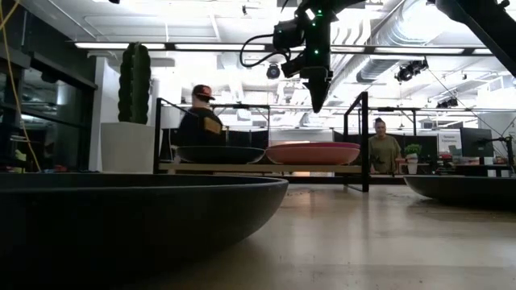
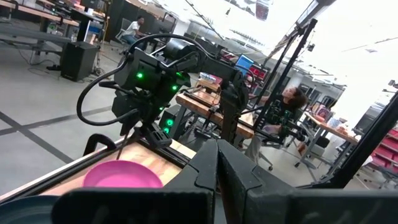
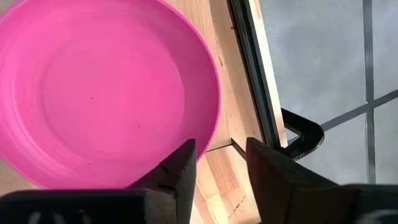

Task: Place and stack plates onto a shelf
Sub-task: Stack the white plate on top of the dark green plate on the shelf

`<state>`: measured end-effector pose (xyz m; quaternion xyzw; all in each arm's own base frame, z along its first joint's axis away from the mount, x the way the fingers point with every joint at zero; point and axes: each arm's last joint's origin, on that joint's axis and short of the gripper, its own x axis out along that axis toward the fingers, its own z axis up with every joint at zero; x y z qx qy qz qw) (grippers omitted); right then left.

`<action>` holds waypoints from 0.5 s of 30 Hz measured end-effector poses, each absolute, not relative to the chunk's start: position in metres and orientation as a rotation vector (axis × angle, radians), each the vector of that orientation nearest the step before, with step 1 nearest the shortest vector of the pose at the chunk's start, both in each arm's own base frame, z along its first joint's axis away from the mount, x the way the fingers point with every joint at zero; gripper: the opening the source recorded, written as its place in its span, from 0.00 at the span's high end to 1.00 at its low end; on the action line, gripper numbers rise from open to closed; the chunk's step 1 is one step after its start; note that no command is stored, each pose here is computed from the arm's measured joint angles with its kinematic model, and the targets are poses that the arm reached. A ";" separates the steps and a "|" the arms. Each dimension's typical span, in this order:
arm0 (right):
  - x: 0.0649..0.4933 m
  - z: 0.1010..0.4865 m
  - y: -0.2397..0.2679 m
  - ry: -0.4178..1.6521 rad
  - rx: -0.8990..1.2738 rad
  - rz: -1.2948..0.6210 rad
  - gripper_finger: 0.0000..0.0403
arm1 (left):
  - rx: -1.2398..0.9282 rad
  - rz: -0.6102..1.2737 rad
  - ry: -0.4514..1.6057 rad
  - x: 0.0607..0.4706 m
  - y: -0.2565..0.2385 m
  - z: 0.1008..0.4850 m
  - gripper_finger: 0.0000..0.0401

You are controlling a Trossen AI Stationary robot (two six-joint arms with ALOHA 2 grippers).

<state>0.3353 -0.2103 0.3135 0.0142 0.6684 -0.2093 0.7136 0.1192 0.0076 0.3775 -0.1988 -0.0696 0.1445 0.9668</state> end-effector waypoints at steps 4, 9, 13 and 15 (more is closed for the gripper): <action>0.334 0.315 -0.209 1.470 0.068 -0.461 0.69 | -0.402 0.292 -0.140 0.119 0.008 0.377 1.00; 0.323 0.342 -0.194 1.325 0.230 -0.348 0.69 | -0.401 0.291 -0.140 0.119 0.008 0.377 1.00; 0.309 0.375 -0.169 1.159 0.296 -0.260 0.69 | -0.401 0.291 -0.139 0.119 0.008 0.377 1.00; 0.298 0.390 -0.148 1.076 0.296 -0.212 0.69 | -0.402 0.280 -0.137 0.119 0.007 0.377 1.00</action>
